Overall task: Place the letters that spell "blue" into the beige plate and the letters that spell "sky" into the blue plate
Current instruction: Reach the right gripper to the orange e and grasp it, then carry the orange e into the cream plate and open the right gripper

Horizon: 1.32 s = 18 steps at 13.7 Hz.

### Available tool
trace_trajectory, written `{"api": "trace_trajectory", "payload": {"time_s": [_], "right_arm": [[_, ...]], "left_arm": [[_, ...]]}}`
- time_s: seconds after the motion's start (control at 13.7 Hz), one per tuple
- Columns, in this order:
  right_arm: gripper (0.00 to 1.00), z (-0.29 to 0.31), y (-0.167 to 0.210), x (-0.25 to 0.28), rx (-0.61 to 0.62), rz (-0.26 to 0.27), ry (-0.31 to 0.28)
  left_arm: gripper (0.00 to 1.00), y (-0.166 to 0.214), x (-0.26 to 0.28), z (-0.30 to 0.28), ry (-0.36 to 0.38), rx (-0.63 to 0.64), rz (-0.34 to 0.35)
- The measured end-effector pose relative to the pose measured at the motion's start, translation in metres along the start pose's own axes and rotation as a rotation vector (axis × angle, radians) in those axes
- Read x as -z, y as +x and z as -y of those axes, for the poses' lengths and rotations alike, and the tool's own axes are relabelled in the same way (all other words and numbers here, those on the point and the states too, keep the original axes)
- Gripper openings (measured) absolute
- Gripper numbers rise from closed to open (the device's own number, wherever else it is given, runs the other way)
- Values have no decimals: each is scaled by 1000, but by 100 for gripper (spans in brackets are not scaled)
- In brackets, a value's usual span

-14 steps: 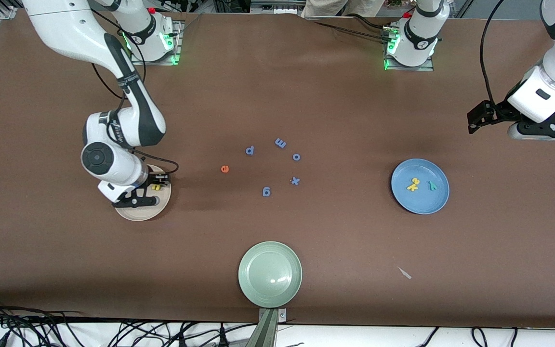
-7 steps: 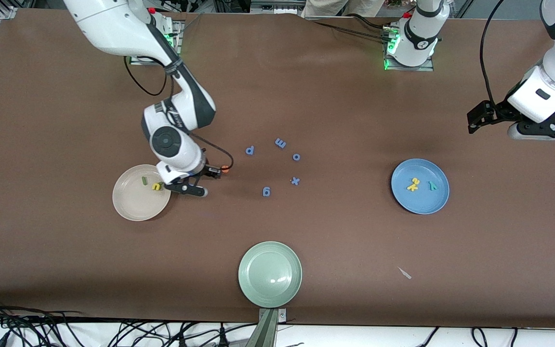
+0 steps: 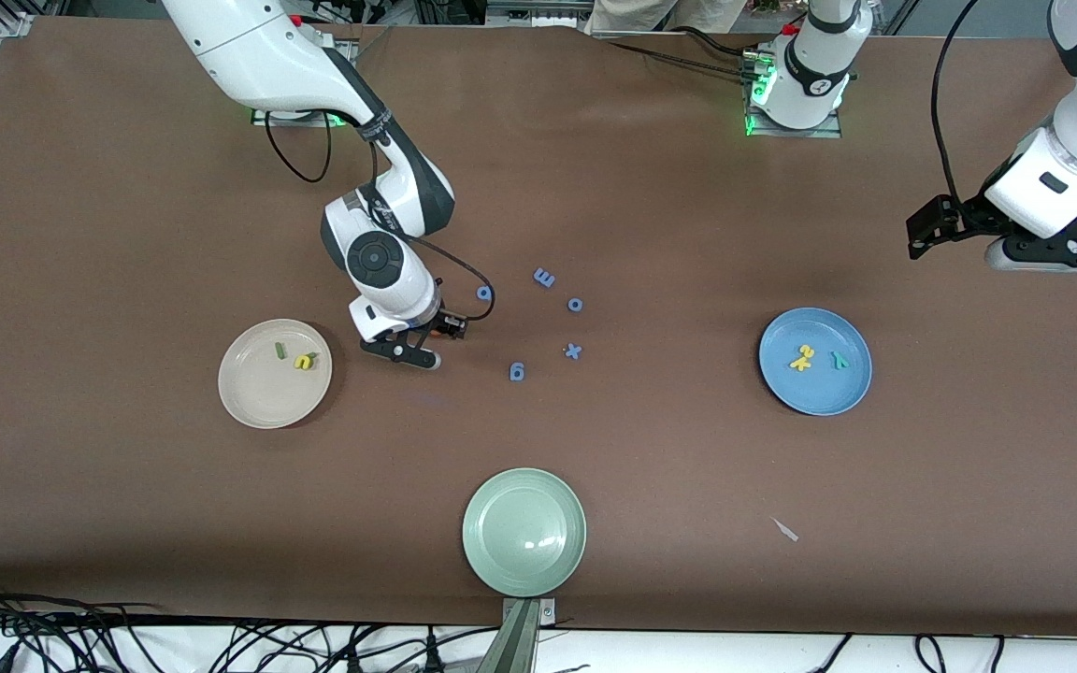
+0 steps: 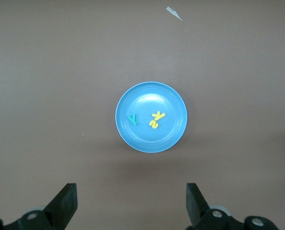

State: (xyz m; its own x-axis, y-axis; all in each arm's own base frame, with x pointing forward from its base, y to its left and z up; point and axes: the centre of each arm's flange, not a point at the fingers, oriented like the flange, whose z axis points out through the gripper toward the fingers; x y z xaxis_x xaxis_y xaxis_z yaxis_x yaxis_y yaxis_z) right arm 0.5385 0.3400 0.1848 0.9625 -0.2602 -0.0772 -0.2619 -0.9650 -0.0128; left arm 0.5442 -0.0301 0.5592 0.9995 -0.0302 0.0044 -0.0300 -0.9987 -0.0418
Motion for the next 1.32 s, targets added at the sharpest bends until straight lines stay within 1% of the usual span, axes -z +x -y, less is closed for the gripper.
{"api": "trace_trajectory", "payload": {"time_s": [0.22, 0.37, 0.51, 0.59, 0.8, 0.95, 1.1, 1.32], "right_arm": [[63, -6, -5, -11, 0, 14, -15], [59, -7, -6, -12, 0, 9, -10], [37, -6, -6, -9, 5, 3, -9], [27, -6, -6, -8, 15, -2, -12], [27, -7, -4, -6, 60, -18, -19], [27, -18, 9, 5, 105, -28, -23], [27, -50, 38, 34, 193, -22, -39], [27, -127, 87, 81, 341, 4, -77]], "left_arm": [[100, 0, 0, 0, 0, 0, 2], [100, 0, 0, 0, 0, 0, 3], [100, -1, -1, 0, 0, 0, 7], [100, -1, -1, 0, 0, 0, 12], [100, -2, -1, 0, 1, 0, 17], [100, -2, -1, 0, 1, 0, 17], [100, -1, 1, 0, 0, 0, 12], [100, -1, 4, 0, 0, 0, 4]]}}
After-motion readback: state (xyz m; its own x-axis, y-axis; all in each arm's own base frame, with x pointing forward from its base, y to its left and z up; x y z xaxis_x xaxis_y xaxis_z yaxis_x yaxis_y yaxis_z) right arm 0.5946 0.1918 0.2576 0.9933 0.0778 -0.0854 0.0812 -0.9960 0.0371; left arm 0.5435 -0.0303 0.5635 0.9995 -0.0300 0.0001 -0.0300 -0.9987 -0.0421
